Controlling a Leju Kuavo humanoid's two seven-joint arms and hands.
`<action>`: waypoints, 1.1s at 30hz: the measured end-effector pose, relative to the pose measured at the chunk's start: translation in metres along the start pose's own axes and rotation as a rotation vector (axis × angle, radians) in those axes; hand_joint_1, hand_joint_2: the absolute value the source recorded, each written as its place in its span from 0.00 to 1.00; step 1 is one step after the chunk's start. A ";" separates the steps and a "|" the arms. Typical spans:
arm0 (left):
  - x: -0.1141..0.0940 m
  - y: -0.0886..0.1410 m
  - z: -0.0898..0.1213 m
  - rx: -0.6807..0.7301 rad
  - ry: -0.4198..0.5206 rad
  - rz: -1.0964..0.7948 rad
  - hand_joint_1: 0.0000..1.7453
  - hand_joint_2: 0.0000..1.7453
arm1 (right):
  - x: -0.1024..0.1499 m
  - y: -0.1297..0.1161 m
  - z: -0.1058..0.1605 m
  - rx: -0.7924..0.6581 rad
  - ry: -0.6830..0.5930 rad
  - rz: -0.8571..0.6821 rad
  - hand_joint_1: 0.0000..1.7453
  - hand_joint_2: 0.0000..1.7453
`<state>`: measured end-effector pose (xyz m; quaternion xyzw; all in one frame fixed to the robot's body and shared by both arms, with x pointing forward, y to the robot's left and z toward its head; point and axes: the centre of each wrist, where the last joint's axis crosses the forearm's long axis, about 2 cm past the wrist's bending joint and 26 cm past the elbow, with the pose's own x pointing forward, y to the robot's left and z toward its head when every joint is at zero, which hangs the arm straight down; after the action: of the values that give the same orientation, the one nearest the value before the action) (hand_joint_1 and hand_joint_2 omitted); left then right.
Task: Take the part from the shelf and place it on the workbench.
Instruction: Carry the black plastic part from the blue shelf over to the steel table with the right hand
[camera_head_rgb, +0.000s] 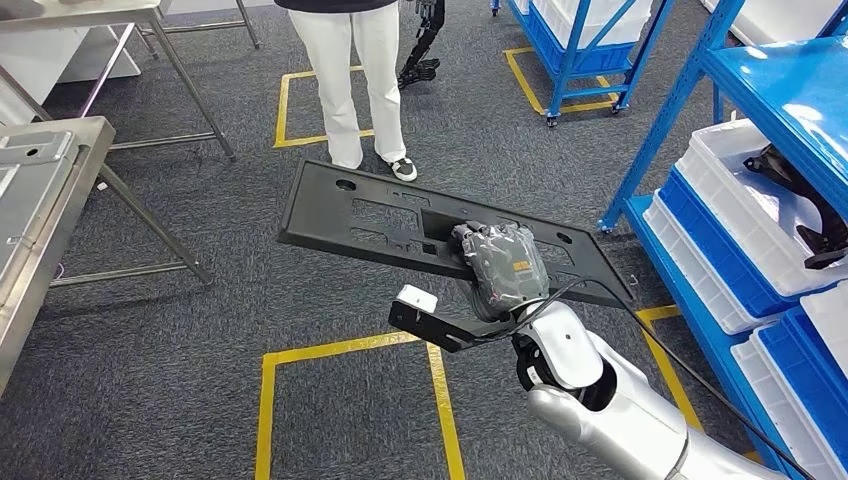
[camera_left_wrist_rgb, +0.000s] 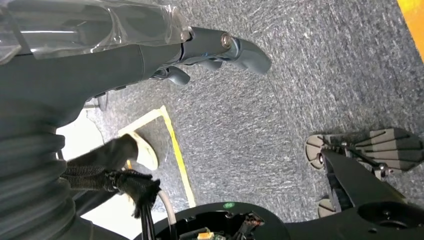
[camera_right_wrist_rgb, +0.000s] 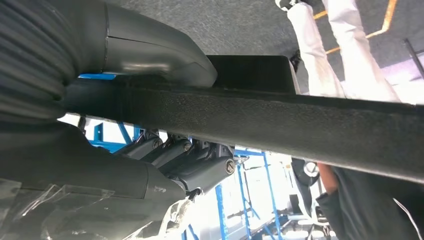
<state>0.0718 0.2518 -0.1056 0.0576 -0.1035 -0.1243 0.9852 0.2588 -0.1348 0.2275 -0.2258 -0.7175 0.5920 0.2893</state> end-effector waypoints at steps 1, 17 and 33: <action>-0.001 0.000 0.000 0.001 0.001 0.000 0.00 1.00 | 0.000 0.000 0.000 0.000 0.001 -0.001 1.00 1.00; -0.001 -0.001 0.000 0.012 0.001 0.003 0.00 1.00 | 0.000 0.000 0.000 -0.002 0.002 -0.007 1.00 1.00; -0.001 -0.004 0.001 0.002 -0.003 0.004 0.00 1.00 | 0.001 0.001 0.000 -0.002 0.002 -0.011 1.00 1.00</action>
<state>0.0697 0.2480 -0.1056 0.0584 -0.1054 -0.1224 0.9851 0.2584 -0.1343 0.2270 -0.2227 -0.7189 0.5897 0.2929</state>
